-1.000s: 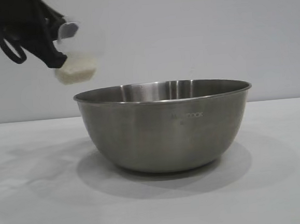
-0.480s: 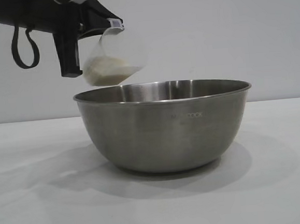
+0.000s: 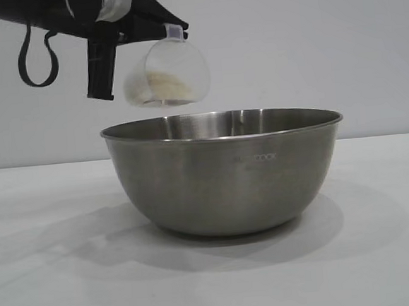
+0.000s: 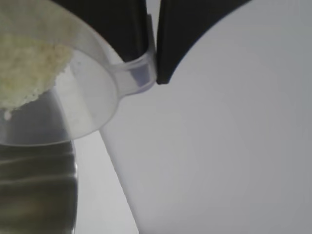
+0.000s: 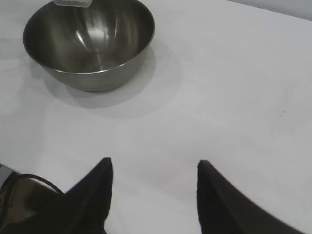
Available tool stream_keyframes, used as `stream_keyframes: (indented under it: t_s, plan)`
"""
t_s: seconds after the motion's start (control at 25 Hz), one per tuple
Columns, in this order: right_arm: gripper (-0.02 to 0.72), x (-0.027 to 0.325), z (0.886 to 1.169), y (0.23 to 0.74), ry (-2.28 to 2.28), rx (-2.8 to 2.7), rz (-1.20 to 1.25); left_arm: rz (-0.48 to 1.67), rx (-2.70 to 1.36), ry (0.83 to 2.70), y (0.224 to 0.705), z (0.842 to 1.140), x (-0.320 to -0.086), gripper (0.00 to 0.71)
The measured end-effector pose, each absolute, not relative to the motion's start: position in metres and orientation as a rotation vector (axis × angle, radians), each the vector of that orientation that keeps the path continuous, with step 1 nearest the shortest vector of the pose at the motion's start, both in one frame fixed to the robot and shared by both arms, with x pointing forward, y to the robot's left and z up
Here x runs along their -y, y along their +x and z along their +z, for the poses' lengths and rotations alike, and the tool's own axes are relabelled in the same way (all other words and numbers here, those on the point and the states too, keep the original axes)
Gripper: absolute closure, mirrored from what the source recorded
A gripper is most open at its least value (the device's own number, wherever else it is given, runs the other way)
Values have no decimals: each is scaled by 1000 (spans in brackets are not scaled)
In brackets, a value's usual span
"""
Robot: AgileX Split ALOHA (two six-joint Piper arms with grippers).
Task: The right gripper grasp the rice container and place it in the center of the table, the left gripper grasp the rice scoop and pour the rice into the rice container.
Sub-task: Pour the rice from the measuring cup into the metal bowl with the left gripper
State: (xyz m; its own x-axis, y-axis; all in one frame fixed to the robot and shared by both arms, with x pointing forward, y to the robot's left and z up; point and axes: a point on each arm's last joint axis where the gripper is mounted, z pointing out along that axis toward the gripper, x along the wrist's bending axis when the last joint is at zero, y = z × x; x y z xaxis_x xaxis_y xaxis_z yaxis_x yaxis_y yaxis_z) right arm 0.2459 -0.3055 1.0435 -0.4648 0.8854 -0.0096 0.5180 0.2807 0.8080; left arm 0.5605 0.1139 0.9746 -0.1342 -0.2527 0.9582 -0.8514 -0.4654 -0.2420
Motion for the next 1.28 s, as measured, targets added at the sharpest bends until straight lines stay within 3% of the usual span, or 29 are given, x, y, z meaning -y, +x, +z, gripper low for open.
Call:
stream_keyframes:
  t_s: [0.8, 1.28]
  plan:
    - [371, 305, 1044, 246, 1258, -2093, 1057, 1747, 1618, 1485, 563, 982, -107, 710]
    - [371, 305, 1044, 246, 1258, -2093, 1057, 1758, 1780, 1343, 553, 983, -89, 710]
